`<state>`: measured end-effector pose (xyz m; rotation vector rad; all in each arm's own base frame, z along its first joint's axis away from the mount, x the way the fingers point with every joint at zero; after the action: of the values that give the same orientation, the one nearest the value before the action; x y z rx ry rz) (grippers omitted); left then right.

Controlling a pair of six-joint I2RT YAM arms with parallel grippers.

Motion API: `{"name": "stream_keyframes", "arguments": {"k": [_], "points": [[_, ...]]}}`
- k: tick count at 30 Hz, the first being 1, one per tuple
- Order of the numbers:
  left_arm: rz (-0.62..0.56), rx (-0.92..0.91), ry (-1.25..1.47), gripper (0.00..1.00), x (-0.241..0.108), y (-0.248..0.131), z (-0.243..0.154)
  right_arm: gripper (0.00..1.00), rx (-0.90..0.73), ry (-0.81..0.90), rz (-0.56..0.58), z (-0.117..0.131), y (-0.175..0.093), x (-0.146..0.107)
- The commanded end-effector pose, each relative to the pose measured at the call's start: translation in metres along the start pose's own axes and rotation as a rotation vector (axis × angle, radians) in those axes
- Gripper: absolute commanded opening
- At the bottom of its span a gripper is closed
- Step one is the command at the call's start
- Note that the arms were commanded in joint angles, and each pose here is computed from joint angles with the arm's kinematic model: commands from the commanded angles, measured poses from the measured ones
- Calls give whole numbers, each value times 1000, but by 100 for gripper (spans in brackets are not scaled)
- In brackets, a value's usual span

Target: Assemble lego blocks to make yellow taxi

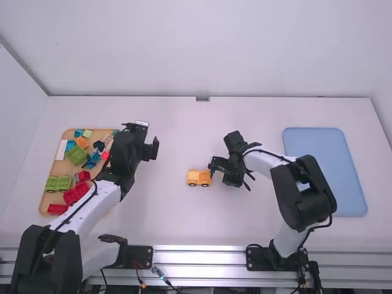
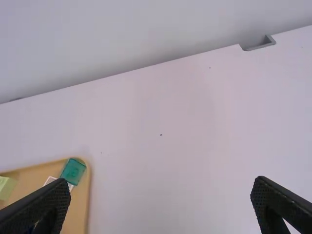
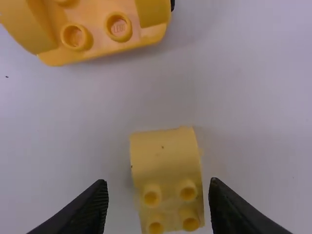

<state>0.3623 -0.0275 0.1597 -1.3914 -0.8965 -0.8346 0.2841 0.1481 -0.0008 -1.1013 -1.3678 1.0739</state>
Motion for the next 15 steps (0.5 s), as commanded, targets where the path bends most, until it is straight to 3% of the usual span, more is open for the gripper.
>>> {"name": "stream_keyframes", "arguments": {"k": [1,15], "points": [[-8,6,0,99,2,-3,1,53,12,10,-1,3,1,-1],[-8,6,0,99,2,-3,1,42,12,10,2,3,1,-2]]}}
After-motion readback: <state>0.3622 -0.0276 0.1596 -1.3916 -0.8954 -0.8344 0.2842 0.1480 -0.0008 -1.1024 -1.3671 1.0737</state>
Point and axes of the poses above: each hand's point on the last joint's axis, 136 mm out from that joint toward the fingers, its own y axis out along the fingers, its own z axis along the line the jaws close on, x = y × z, the point moved 2 cm from there along -y, back along the fingers, and after that the axes turned 14 degrees about -y, right-handed, at the moved point
